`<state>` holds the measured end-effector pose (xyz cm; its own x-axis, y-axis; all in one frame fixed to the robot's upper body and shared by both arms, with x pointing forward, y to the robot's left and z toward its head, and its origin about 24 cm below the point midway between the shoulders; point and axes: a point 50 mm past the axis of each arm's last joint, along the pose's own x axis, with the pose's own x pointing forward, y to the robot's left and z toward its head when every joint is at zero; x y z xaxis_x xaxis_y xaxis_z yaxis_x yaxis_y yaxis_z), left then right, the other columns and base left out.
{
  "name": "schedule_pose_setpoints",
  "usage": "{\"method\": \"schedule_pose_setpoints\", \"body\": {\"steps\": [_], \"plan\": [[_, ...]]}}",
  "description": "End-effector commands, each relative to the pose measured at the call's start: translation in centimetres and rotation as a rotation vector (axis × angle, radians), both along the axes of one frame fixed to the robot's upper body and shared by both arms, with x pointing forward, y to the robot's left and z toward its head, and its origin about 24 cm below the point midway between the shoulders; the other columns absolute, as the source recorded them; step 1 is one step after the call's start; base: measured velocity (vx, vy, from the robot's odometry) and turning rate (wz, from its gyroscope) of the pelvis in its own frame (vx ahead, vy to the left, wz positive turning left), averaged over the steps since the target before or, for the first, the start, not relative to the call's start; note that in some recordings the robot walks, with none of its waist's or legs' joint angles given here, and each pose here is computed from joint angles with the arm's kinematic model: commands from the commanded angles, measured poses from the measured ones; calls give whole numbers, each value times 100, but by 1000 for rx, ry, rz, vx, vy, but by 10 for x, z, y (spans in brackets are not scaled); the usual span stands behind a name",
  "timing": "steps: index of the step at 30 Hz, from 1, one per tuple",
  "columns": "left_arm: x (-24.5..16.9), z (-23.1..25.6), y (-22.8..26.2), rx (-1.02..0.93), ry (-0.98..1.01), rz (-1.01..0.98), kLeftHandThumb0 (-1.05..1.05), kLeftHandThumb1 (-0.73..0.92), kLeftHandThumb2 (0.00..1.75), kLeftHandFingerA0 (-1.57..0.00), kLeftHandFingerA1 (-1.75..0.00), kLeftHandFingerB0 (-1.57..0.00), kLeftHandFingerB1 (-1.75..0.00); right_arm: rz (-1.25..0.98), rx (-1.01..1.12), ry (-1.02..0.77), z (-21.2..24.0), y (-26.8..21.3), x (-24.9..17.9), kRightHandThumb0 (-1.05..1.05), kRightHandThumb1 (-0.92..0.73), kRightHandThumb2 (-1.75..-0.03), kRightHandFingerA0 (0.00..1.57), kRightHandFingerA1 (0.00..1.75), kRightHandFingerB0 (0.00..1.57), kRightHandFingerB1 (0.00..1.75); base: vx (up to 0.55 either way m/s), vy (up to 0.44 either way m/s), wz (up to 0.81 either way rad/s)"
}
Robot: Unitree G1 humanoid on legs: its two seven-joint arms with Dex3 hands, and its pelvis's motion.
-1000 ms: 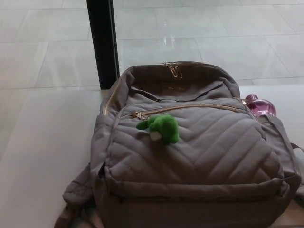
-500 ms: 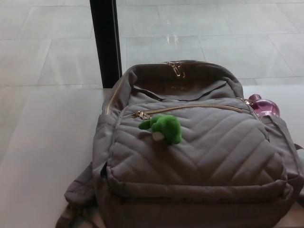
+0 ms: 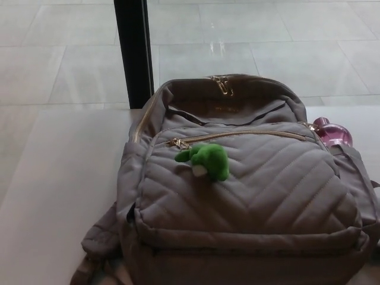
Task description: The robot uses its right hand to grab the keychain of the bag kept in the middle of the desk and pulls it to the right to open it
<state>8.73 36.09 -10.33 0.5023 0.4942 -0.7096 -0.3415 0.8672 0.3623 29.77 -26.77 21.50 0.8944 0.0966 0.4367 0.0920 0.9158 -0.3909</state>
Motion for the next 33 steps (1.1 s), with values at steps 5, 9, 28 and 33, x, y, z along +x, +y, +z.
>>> {"method": "schedule_pose_setpoints", "body": {"steps": [5,9,28,33], "plan": [[-2,3,2,35,-11,-32,-56,60,59,-66,-46,-59,-40,246,-225,106,31,112,14,-79,-61,-59,59,62,43,36,0,0,0],[-4,2,2,24,-14,-14,-54,60,59,-67,-47,-60,-41,245,-280,124,26,115,18,-77,-64,-59,58,65,44,38,0,0,0],[-2,3,4,27,-1,-17,-51,61,59,-66,-47,-61,-41,254,-491,166,-1,151,2,-69,-65,-60,63,60,56,40,0,0,0],[-1,5,4,55,-7,-60,-55,62,60,-69,-48,-60,-41,260,-523,178,-15,156,1,-67,-52,-93,60,70,53,57,0,0,0]]}}
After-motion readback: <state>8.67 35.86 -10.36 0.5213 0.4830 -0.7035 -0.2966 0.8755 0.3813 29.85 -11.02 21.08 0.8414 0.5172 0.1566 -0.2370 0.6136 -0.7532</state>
